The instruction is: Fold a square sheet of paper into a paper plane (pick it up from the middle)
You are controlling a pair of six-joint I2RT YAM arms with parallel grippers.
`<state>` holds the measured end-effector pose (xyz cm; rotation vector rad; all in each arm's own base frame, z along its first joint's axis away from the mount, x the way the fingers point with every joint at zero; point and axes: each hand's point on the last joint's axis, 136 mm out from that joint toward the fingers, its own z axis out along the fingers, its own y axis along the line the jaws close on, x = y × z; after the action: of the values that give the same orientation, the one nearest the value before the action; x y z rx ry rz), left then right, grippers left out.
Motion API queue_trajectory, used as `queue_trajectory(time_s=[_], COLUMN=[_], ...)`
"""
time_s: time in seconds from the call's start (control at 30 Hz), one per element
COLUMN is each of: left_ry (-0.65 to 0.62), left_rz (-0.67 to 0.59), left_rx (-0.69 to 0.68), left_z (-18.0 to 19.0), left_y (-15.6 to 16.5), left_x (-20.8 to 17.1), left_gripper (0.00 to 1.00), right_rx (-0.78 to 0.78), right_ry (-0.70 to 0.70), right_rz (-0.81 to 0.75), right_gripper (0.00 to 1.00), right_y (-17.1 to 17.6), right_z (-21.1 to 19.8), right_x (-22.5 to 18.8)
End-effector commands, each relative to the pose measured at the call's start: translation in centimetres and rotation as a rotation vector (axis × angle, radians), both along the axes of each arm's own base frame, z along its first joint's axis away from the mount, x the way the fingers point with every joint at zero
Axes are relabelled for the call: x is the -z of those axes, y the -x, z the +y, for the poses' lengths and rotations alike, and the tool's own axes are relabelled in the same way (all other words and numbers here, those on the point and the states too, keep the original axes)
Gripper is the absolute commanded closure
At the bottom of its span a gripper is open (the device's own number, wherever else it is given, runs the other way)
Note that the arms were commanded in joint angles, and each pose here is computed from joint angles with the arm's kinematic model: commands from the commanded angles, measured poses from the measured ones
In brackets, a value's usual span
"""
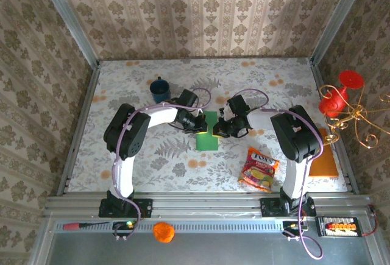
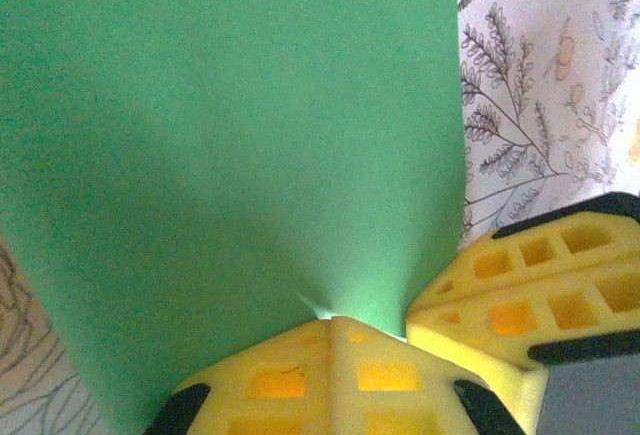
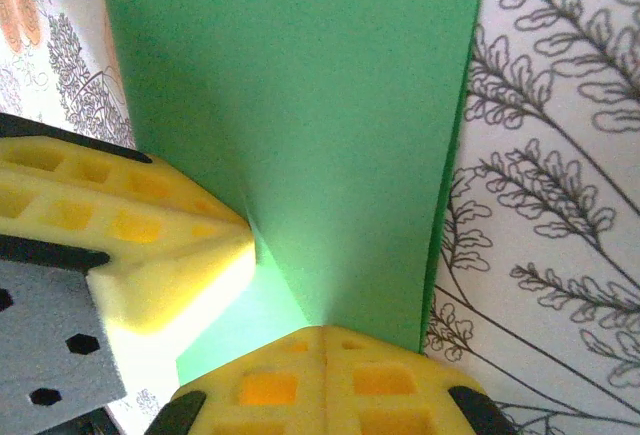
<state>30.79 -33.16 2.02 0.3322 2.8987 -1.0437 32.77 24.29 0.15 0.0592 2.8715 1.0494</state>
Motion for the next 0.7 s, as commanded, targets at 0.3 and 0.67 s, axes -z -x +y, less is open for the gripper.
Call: queue_trajectory(time_s=[0.3,0.67], left_ry=[-0.054,0.09], left_rz=[-0.028,-0.119], left_rx=[-0.123,-0.032], left_z=[9.7,0.5], left_y=[-1.7,-1.3], left_x=[-0.2,-3.5], left_gripper=[1.0,1.0], right_rx=[0.034,0.036], right_ry=[0.513,0.515], right_rz=[0.296,0.298], right_gripper=[1.0,1.0], right_y=[7.7,7.9], right_z=[-9.3,-9.4], right_x=[10.2,10.3])
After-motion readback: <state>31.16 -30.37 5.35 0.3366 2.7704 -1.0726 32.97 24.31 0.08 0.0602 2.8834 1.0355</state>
